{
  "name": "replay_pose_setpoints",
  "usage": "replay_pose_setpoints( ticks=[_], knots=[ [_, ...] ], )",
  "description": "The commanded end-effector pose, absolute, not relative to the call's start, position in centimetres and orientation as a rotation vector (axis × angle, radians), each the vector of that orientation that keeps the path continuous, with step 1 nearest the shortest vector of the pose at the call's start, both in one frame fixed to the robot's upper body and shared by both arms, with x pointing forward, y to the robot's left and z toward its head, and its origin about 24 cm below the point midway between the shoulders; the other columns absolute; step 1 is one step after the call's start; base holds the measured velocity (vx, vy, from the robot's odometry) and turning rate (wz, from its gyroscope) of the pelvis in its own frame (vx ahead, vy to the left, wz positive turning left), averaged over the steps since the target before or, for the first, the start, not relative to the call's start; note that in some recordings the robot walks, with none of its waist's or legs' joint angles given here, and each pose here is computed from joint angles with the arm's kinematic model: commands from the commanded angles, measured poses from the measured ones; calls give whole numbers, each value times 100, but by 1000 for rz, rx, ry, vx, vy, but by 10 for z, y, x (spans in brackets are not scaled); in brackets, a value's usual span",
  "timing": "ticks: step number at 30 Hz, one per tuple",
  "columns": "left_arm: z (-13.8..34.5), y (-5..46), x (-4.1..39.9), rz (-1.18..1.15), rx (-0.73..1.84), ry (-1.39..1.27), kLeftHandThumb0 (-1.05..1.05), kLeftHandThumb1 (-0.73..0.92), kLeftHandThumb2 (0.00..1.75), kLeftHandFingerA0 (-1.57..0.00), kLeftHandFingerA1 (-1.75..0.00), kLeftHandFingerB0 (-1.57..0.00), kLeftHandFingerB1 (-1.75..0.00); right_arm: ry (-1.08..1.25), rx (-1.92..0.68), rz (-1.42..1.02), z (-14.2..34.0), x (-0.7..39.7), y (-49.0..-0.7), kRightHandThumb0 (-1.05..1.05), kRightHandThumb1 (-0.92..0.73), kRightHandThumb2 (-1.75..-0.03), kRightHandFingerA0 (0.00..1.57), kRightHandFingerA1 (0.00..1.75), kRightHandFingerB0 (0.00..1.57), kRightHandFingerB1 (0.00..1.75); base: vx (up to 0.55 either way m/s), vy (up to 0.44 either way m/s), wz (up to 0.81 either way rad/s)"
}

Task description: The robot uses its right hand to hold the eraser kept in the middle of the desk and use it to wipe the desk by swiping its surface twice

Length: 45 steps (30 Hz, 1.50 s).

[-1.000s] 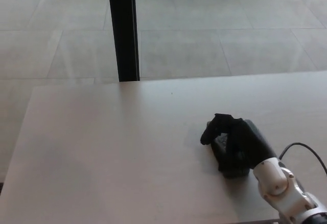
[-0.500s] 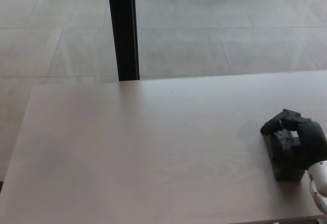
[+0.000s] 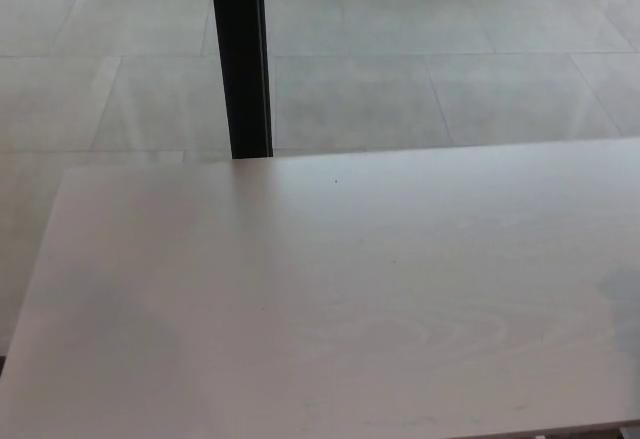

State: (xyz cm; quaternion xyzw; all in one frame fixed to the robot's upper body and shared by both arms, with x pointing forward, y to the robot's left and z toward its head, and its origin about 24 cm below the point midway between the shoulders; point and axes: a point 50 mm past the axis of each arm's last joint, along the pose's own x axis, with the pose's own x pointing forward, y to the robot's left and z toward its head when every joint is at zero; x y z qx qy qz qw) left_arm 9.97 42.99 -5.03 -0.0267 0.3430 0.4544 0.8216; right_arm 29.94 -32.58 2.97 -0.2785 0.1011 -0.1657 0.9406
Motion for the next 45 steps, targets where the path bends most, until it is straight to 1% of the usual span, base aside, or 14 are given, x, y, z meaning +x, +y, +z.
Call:
replay_pose_setpoints(
  ticks=[1, 6, 8, 11, 12, 16, 17, 19, 21, 22, 28, 29, 30, 45],
  knots=[
    [-42, 437, 101, 1003, -47, 688, -57, 84, 65, -80, -63, -63, -55, 389, -591, -360, 1, 273, -341, -25, -56, -97, 92, 175, 73, 154, 0, 0, 0],
    [-41, 437, 103, 981, -31, 680, -58, 86, 65, -78, -64, -61, -55, 353, -553, -327, -1, 286, -319, -27, -56, -87, 119, 174, 74, 145, 0, 0, 0],
    [-41, 436, 105, 986, -39, 675, -59, 85, 66, -77, -64, -61, -56, 349, -530, -308, -2, 292, -308, -26, -60, -83, 95, 175, 73, 156, 0, 0, 0],
    [-41, 437, 105, 998, -54, 662, -57, 85, 65, -79, -65, -63, -57, 329, -519, -248, -3, 304, -285, -21, -59, -90, 117, 175, 74, 146, 0, 0, 0],
    [-41, 437, 105, 1002, -58, 660, -57, 84, 65, -79, -65, -64, -57, 330, -494, -252, -3, 308, -277, -26, -62, -86, 93, 175, 75, 154, 0, 0, 0],
    [-40, 436, 108, 985, -38, 666, -59, 86, 65, -78, -63, -63, -56, 323, -393, -230, -6, 321, -243, -25, -50, -106, 95, 175, 77, 159, 0, 0, 0],
    [-40, 436, 109, 982, -41, 666, -59, 87, 66, -77, -62, -61, -55, 324, -387, -226, -7, 321, -239, -35, -48, -114, 124, 142, 99, 128, 0, 0, 0],
    [-40, 436, 109, 987, -47, 669, -60, 86, 65, -80, -63, -63, -55, 345, -369, -222, -12, 322, -229, -24, -51, -117, 100, 175, 81, 150, 0, 0, 0],
    [-40, 436, 108, 995, -64, 650, -61, 85, 65, -79, -65, -63, -57, 361, -272, -228, -18, 319, -220, -32, -48, -116, 127, 143, 98, 127, 0, 0, 0],
    [-40, 437, 108, 995, -59, 648, -61, 85, 65, -80, -65, -64, -58, 375, -242, -234, -20, 320, -216, -24, -50, -118, 101, 175, 83, 149, 0, 0, 0],
    [-39, 437, 108, 990, -33, 663, -61, 87, 66, -80, -62, -62, -55, 377, -154, -205, -21, 322, -191, -23, -48, -121, 100, 175, 79, 156, 0, 0, 0],
    [-38, 437, 110, 985, -32, 662, -61, 88, 66, -78, -64, -63, -56, 367, -132, -159, -22, 322, -177, -34, -48, -113, 124, 140, 99, 126, 0, 0, 0],
    [-38, 437, 112, 983, -34, 658, -60, 87, 66, -78, -64, -63, -56, 344, -101, -86, -23, 320, -156, -24, -54, -112, 97, 175, 79, 154, 0, 0, 0],
    [-32, 439, 121, 981, -15, 643, -60, 88, 66, -80, -61, -67, -55, 317, -186, 316, -33, 284, -63, -22, -51, -124, 96, 175, 82, 153, 0, 0, 0]
  ],
)
